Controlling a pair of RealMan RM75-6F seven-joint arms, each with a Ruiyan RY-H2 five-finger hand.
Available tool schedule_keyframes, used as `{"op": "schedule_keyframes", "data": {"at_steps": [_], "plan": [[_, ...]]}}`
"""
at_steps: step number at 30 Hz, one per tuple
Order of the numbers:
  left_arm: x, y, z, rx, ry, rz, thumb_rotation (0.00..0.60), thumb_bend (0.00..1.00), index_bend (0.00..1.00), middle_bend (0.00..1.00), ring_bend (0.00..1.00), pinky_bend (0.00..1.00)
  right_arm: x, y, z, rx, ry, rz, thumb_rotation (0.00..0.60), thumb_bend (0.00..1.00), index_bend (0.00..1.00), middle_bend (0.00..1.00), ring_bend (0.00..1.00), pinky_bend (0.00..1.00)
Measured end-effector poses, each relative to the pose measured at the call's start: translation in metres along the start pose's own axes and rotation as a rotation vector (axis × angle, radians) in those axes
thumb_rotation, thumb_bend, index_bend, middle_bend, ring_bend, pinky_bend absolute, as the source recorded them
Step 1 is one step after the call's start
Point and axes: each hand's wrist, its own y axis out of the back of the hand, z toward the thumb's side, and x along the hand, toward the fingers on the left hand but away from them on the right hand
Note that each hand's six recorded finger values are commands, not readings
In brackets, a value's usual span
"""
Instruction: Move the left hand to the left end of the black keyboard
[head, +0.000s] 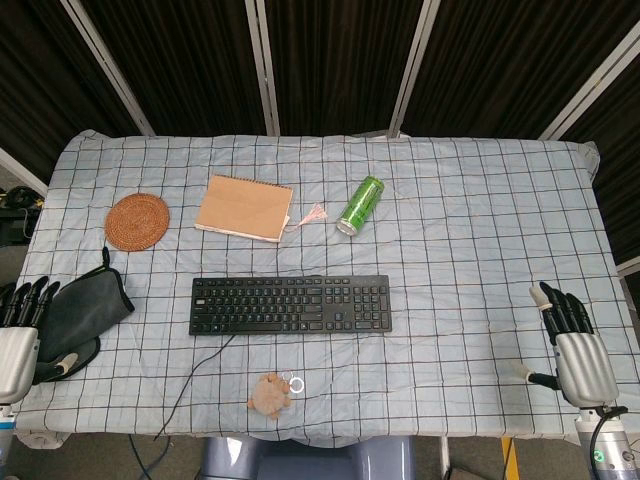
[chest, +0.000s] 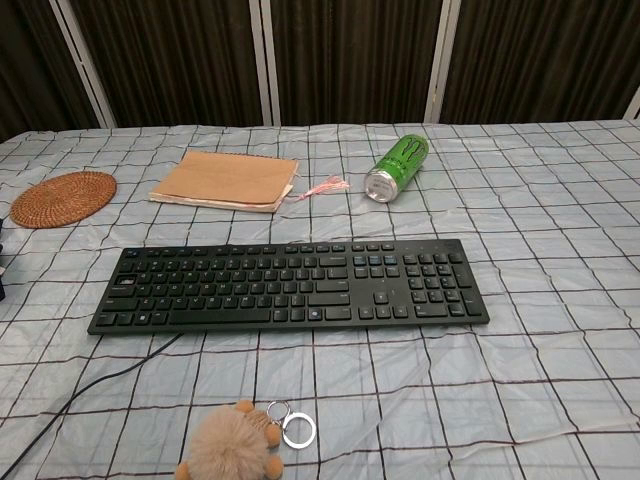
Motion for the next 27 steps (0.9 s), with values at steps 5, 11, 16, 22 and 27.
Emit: {"op": "schedule_keyframes", "data": {"at_steps": [5, 11, 16, 22, 27], "plan": [[0.000, 0.000, 0.000, 0.004, 0.001, 0.000, 0.600, 0.06, 0.00, 0.00, 0.00, 0.00, 0.000, 0.000, 0.000, -0.001, -0.001, 0.002, 0.600, 0.05, 0.00, 0.00, 0.00, 0.00], [0.001, 0.000, 0.001, 0.000, -0.001, -0.003, 0.600, 0.06, 0.00, 0.00, 0.00, 0.00, 0.000, -0.001, 0.000, -0.004, -0.007, 0.004, 0.600, 0.05, 0.00, 0.00, 0.00, 0.00], [0.004, -0.001, 0.004, 0.003, -0.010, -0.014, 0.600, 0.08, 0.00, 0.00, 0.00, 0.00, -0.001, -0.002, -0.001, -0.008, -0.015, 0.011, 0.600, 0.05, 0.00, 0.00, 0.00, 0.00], [0.010, 0.000, 0.010, 0.006, -0.012, -0.025, 0.600, 0.29, 0.00, 0.36, 0.24, 0.24, -0.001, -0.003, -0.002, -0.013, -0.023, 0.018, 0.600, 0.05, 0.00, 0.00, 0.00, 0.00], [0.021, 0.000, 0.019, 0.015, -0.017, -0.054, 0.600, 0.48, 0.00, 0.80, 0.64, 0.49, -0.001, -0.003, -0.002, -0.022, -0.028, 0.023, 0.600, 0.05, 0.01, 0.00, 0.00, 0.00]]}}
